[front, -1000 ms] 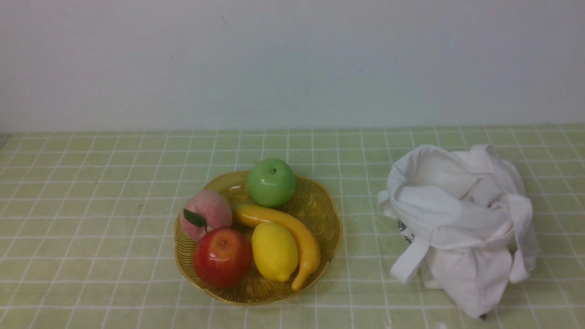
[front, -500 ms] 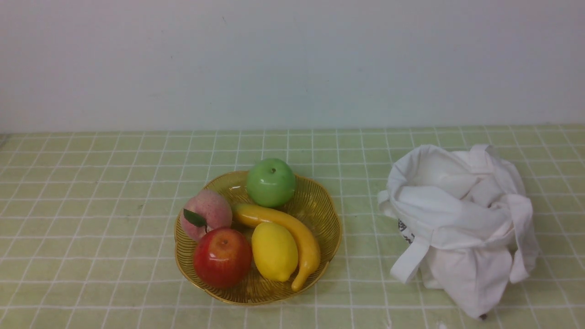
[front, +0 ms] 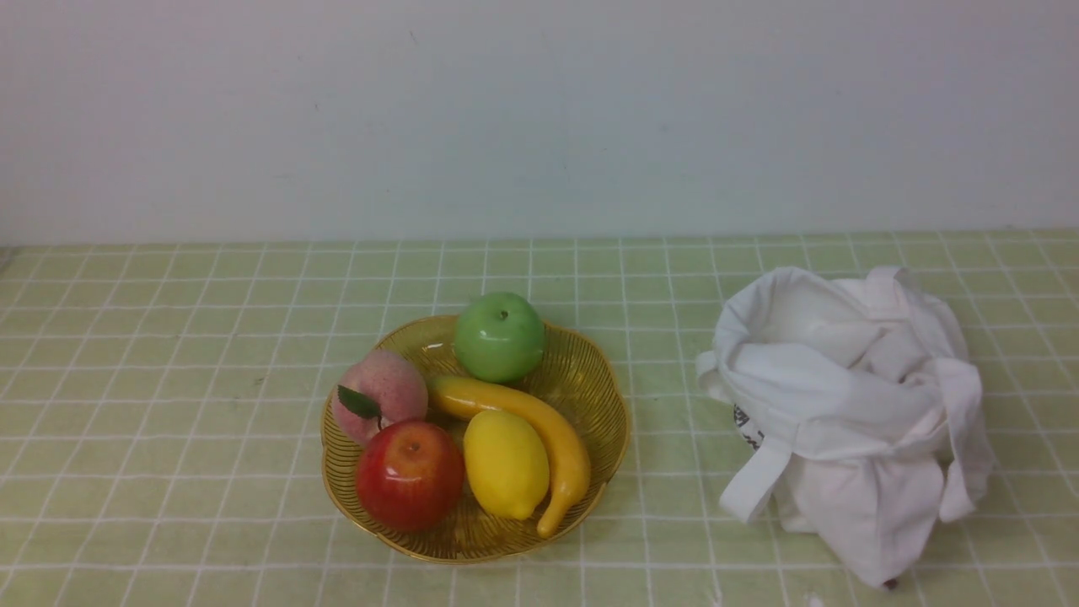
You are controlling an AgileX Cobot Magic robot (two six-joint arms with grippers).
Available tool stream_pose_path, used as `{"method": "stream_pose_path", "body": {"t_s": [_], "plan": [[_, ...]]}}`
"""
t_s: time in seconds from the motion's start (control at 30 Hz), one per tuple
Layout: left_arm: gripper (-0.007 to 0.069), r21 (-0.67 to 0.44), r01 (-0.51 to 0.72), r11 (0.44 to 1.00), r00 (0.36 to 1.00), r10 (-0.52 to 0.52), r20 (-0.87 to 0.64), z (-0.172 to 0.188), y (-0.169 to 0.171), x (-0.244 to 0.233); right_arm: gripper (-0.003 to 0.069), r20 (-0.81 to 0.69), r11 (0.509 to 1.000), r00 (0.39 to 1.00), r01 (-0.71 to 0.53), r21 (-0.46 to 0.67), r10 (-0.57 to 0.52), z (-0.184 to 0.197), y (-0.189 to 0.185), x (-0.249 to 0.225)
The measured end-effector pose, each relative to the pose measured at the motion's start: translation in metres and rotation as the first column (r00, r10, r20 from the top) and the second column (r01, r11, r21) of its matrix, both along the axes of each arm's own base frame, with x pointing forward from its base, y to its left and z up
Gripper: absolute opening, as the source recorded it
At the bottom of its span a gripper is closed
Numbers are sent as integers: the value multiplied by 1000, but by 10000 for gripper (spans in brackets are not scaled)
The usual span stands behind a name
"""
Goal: Take the fruit out of the bag on the green coffee tablecloth and place them on the plate.
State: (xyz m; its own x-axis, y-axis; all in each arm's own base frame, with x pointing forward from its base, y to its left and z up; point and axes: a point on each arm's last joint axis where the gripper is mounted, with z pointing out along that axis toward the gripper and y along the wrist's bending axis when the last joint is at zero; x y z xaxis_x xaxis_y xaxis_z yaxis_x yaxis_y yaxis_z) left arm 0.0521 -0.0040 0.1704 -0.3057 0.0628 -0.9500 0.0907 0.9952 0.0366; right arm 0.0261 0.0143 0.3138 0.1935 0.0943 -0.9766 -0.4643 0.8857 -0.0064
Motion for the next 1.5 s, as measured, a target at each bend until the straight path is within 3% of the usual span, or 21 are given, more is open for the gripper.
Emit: {"method": "stream_pose_path", "body": {"t_s": [0.13,0.27,0.37,0.53,1.5], "plan": [[-8,0,0,1000,1000,0,0,0,0,0,-14,-82,979,976,200,-48,-203,-32,-2,14],[-8,0,0,1000,1000,0,0,0,0,0,-14,-192,914,895,382,-133,-402,-80,-10,27],[-8,0,0,1000,1000,0,0,0,0,0,-14,-264,880,840,444,-170,-474,-115,-14,30],[-8,0,0,1000,1000,0,0,0,0,0,-14,-346,867,795,451,-212,-498,-133,-16,29],[-8,0,0,1000,1000,0,0,0,0,0,-14,-353,867,792,448,-216,-497,-133,-16,29]]}}
